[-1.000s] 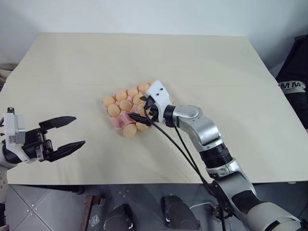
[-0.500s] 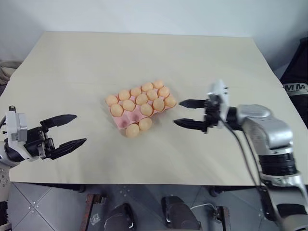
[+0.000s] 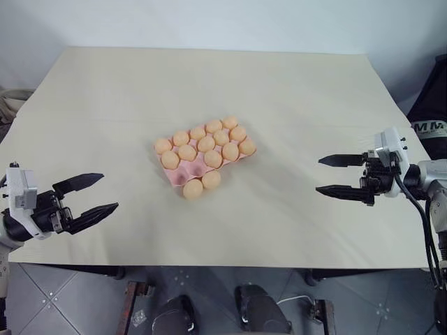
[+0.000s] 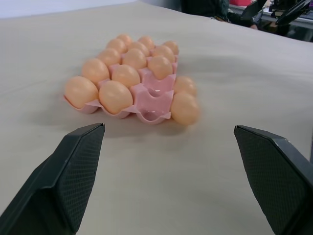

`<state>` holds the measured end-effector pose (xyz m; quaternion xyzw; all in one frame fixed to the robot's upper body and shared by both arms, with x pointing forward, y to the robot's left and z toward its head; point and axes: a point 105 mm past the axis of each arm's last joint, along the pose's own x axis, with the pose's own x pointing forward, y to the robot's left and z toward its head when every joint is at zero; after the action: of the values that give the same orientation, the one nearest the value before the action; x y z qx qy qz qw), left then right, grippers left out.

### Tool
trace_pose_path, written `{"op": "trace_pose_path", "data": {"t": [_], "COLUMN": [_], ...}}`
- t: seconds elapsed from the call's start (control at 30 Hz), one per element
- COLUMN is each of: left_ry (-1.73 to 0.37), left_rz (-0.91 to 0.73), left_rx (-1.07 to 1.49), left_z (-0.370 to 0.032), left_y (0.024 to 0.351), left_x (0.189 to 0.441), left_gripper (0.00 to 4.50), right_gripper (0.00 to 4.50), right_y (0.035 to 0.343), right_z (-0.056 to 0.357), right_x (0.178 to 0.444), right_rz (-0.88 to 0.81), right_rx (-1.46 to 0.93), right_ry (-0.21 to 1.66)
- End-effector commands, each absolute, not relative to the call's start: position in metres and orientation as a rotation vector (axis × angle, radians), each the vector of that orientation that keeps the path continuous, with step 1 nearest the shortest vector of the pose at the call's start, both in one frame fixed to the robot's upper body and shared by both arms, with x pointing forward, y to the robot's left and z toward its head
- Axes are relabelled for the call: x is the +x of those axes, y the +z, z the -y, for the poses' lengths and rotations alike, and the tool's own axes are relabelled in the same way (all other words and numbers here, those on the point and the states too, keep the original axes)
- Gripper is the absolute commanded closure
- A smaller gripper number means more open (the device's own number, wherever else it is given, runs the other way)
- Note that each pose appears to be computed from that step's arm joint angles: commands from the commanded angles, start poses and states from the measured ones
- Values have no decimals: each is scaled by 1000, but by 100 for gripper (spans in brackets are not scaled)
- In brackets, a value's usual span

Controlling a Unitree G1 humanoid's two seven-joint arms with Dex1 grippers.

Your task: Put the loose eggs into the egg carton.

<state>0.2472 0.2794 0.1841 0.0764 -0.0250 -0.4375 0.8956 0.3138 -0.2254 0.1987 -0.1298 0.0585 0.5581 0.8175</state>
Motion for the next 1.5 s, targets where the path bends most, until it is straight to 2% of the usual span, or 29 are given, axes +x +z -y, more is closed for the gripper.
{"op": "trace_pose_path", "data": {"t": [0.03,0.27,0.4,0.63,0.83,1.5], "left_ry": [-879,-832,-765,-631,-547,-605], "left_rz": [63,-6,-53,-24,9,22], "left_rx": [196,187,234,218,147,124], "left_z": [-264,-214,-189,-151,-131,-99], "left_y": [187,168,150,127,116,105], "left_x": [244,235,241,266,283,310], "left_gripper": [0,0,0,0,0,0], "right_gripper": [7,7,7,7,7,7], "right_y": [210,212,212,214,216,214], "right_z": [218,220,219,213,209,211], "right_x": [313,323,329,338,343,342], "right_rz": [-55,-47,-56,-64,-71,-100], "right_rx": [-291,-319,-319,-328,-338,-339], "right_ry": [1236,1233,1228,1235,1250,1216]}}
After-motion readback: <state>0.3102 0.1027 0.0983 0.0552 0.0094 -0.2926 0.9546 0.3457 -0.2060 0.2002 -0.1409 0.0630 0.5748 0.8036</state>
